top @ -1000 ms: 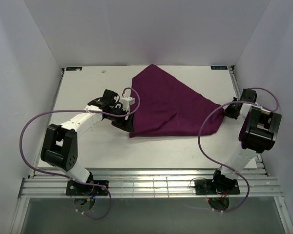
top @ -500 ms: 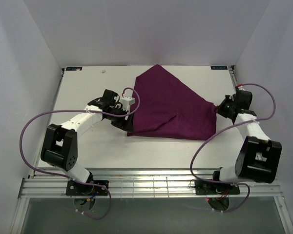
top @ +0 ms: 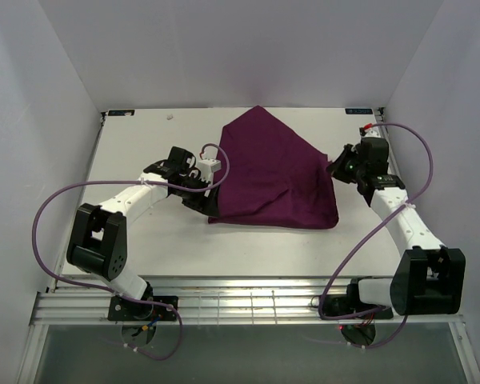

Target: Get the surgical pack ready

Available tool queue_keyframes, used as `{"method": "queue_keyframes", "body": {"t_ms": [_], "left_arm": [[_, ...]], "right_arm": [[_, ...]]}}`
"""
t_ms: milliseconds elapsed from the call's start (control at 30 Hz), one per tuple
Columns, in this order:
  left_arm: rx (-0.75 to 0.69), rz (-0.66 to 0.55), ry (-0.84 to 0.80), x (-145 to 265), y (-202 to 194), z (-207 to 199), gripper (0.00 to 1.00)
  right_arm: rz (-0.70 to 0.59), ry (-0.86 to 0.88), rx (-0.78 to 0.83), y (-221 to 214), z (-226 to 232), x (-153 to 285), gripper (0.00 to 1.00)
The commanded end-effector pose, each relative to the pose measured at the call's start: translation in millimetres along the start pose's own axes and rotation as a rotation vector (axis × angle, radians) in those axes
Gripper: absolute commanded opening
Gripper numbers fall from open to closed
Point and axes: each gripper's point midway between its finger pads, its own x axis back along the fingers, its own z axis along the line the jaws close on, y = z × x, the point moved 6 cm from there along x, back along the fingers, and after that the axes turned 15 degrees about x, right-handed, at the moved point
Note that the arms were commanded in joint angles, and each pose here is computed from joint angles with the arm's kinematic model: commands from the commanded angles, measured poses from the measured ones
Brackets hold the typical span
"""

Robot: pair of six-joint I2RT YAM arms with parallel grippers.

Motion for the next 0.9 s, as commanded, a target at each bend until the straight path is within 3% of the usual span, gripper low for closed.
{"method": "queue_keyframes", "body": {"t_ms": [0, 467, 600, 867], "left_arm": [[-0.044, -0.062, -0.010, 9.5, 11.9, -6.3, 0.79], [-0.057, -0.077, -0.008, 9.0, 13.5, -5.5, 0.79], [-0.066, -0.083, -0.005, 11.1, 13.6, -6.1, 0.79], [-0.075, -0.082, -0.005, 10.2, 9.7, -4.6, 0.79]], "right_arm": [[-0.056, 0.049, -0.006, 23.7, 21.1, 1.7, 0.08], [-0.118, 0.409, -0.136, 49.3, 185.2, -17.5, 0.08], [-0.069, 0.468, -0.139, 38.7, 229.7, -33.9, 0.08], [0.018, 0.521, -0.158, 21.5, 269.8, -61.1, 0.08]]}}
